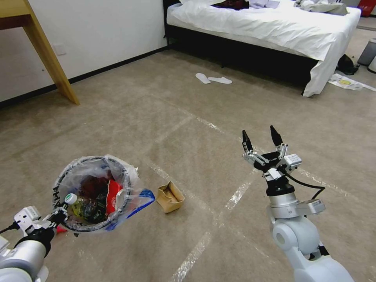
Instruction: Pick up the trash bin and place the garbage on the floor into it.
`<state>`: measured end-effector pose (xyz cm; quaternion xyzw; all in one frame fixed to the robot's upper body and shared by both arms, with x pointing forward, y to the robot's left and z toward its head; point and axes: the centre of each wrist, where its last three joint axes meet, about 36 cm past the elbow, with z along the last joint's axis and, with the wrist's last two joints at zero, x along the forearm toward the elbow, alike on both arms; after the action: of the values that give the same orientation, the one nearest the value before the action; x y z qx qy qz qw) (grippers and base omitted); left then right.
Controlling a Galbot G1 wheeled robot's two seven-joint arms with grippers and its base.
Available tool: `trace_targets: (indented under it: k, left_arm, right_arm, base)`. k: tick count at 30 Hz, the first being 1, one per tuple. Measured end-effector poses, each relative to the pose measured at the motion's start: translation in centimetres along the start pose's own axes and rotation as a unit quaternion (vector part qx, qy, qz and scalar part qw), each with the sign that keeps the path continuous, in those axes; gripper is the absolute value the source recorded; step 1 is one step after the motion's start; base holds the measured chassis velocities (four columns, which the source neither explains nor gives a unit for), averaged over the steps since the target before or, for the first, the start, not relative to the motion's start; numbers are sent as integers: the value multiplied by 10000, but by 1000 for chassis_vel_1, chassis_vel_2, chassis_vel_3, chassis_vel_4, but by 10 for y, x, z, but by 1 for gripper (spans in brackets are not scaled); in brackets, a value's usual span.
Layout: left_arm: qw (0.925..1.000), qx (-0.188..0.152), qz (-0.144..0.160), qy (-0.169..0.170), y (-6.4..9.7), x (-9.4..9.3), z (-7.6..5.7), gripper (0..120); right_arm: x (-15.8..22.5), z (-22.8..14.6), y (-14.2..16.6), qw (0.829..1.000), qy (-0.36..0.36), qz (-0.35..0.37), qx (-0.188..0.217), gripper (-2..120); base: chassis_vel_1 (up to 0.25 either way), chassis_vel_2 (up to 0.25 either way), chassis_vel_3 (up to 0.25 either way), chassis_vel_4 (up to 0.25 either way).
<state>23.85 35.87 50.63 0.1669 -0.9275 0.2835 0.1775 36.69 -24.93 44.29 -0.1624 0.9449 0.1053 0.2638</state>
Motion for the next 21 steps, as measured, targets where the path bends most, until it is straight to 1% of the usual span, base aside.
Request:
trace_targets:
  k: [3, 16, 21]
  left_arm:
    - [10000, 0, 0, -8, 0, 0, 0, 1]
    - [10000, 18, 12, -13, -1, -1, 0, 1]
    - [10000, 20, 5, -7, 0, -1, 0, 1]
  right_arm:
    - [0, 2, 2, 10000, 17, -14, -25, 100]
    - [1, 7, 1, 10000, 61, -9, -24, 100]
    - [1, 9, 1, 10000, 61, -2, -23, 100]
  base:
    - [-36, 53, 77, -43]
    - [-47, 36, 33, -46]
    - [-13, 17, 16, -21]
